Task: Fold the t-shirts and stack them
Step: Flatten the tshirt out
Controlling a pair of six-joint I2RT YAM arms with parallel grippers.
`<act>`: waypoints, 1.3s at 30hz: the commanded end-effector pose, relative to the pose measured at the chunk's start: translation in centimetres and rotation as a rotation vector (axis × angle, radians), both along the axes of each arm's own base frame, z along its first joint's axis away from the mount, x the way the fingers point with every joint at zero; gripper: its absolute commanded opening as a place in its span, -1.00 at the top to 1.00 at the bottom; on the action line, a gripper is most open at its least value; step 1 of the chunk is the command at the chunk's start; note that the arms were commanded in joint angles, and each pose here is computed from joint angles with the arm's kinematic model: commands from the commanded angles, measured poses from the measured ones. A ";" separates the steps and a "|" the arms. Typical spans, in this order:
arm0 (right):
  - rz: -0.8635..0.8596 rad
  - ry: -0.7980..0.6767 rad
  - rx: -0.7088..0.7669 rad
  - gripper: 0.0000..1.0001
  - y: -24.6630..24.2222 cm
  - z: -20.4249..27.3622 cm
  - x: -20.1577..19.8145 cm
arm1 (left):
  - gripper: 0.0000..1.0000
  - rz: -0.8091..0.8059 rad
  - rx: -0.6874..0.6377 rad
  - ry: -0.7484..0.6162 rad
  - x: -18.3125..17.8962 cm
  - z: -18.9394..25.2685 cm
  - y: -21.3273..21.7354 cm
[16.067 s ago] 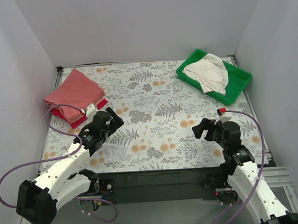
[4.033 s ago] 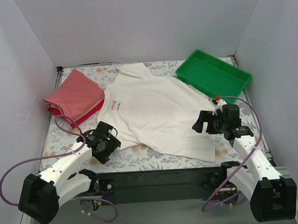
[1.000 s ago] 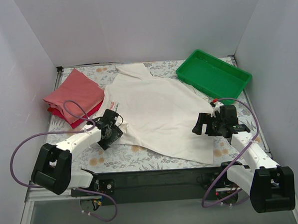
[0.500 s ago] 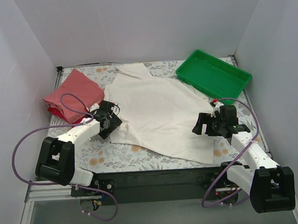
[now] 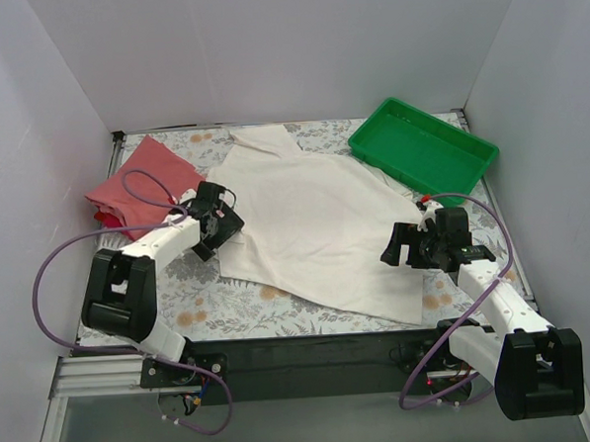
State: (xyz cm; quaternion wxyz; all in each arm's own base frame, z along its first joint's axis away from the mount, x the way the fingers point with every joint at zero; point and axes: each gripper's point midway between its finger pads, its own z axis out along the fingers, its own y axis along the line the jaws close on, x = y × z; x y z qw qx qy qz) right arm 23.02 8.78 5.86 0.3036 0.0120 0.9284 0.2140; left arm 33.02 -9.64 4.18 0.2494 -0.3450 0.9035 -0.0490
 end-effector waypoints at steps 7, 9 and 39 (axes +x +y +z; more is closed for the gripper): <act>0.000 -0.039 -0.008 -0.97 -0.1 0.4 0.7 | -0.96 0.211 0.064 -0.068 -3.9 5.7 4.1; 0.001 -0.042 -0.007 -0.97 -0.1 0.5 0.7 | -0.97 0.227 0.053 -0.074 -4.8 6.2 4.3; -0.162 -0.037 0.008 -0.97 -1.4 1.0 -2.1 | 1.00 -0.033 -0.162 0.079 -9.0 -2.6 -0.6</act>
